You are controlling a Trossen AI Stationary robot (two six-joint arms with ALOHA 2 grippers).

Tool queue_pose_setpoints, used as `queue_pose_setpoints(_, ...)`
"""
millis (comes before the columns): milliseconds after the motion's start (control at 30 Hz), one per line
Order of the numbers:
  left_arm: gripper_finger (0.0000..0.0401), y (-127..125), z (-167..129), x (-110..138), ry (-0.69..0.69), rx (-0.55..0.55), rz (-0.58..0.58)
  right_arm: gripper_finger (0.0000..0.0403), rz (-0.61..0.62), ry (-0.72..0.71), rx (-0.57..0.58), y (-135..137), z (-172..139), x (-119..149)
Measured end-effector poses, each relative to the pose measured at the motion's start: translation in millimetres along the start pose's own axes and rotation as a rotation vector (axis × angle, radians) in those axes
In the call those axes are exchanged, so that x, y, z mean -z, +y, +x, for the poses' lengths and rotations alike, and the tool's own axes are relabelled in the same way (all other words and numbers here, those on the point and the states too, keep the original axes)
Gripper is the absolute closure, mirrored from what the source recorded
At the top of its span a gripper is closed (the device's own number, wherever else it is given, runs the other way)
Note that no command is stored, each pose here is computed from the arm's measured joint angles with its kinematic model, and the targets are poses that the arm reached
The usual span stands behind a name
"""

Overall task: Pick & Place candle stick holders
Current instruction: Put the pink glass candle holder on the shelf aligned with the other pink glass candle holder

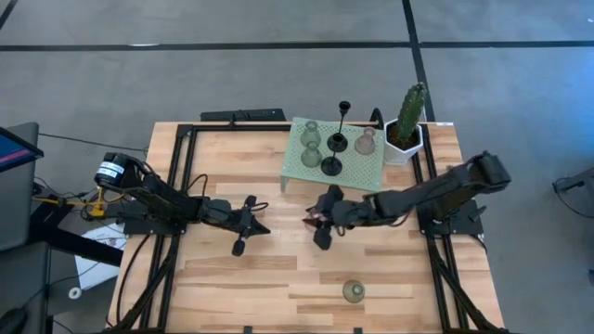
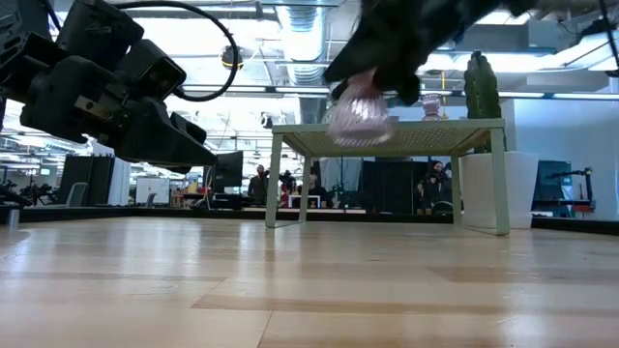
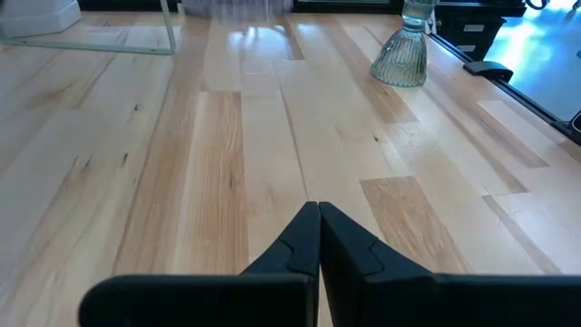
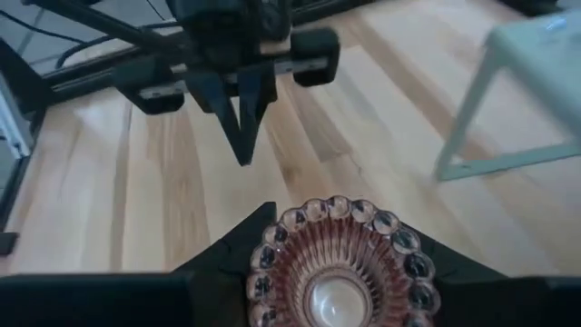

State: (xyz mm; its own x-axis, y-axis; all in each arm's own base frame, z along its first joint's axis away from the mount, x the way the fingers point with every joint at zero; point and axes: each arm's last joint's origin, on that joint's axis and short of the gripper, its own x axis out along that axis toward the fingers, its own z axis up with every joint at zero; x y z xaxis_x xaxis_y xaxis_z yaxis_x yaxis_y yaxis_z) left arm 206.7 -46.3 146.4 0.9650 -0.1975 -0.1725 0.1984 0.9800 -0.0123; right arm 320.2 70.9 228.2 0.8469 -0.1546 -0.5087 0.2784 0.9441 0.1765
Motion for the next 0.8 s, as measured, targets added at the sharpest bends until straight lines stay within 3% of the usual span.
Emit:
queue_pose_setpoints(167,0.0398,0,0,0,0.000,0.000,0.000,0.0265,0.020,-0.060,0.012,-9,-43,-23)
queue_pose_setpoints(400,0.0398,0,0,0,0.000,0.000,0.000,0.0265,0.026,-0.105,0.127,-29,-92,-36)
queue_pose_setpoints(800,0.0398,0,0,0,0.000,0.000,0.000,0.0265,0.099,-0.066,0.301,-76,-117,-43)
